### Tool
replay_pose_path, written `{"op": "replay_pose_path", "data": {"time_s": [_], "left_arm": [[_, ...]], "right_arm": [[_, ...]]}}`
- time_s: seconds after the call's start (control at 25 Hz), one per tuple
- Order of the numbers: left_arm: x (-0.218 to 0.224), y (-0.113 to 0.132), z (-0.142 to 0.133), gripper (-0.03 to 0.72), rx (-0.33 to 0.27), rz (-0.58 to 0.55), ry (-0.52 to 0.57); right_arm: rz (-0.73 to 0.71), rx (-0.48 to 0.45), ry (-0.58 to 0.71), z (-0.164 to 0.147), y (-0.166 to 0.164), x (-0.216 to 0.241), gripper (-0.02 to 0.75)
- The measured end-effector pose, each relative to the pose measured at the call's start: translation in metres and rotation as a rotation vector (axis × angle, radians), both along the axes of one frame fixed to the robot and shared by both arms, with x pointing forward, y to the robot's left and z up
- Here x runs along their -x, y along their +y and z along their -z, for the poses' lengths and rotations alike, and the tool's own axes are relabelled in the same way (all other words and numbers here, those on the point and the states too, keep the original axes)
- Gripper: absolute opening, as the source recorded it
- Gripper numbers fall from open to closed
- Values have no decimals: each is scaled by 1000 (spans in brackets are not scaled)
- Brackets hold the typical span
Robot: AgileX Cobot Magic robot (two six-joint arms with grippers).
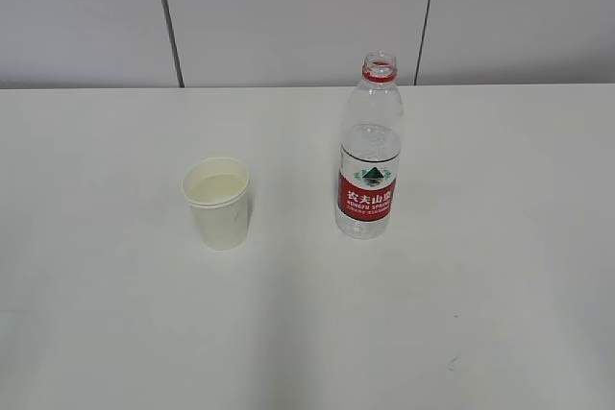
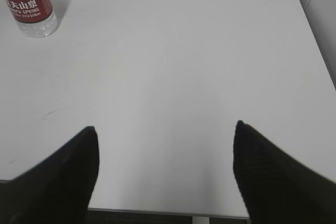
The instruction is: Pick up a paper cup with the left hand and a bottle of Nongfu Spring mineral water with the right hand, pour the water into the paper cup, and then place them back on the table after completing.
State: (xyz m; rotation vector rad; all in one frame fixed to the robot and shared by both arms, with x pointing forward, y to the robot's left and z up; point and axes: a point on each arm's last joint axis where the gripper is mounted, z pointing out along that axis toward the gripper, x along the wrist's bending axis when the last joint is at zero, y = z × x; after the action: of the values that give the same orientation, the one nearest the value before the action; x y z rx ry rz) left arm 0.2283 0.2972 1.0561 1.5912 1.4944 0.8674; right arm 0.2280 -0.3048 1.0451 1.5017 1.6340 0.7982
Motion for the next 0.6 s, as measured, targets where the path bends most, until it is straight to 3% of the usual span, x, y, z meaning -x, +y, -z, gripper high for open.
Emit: {"op": "replay_pose_path", "data": {"time_s": [0.6], "left_arm": [[0, 0, 0, 490, 0, 0, 0]], "right_arm": [[0, 0, 0, 0, 0, 0, 587]]}}
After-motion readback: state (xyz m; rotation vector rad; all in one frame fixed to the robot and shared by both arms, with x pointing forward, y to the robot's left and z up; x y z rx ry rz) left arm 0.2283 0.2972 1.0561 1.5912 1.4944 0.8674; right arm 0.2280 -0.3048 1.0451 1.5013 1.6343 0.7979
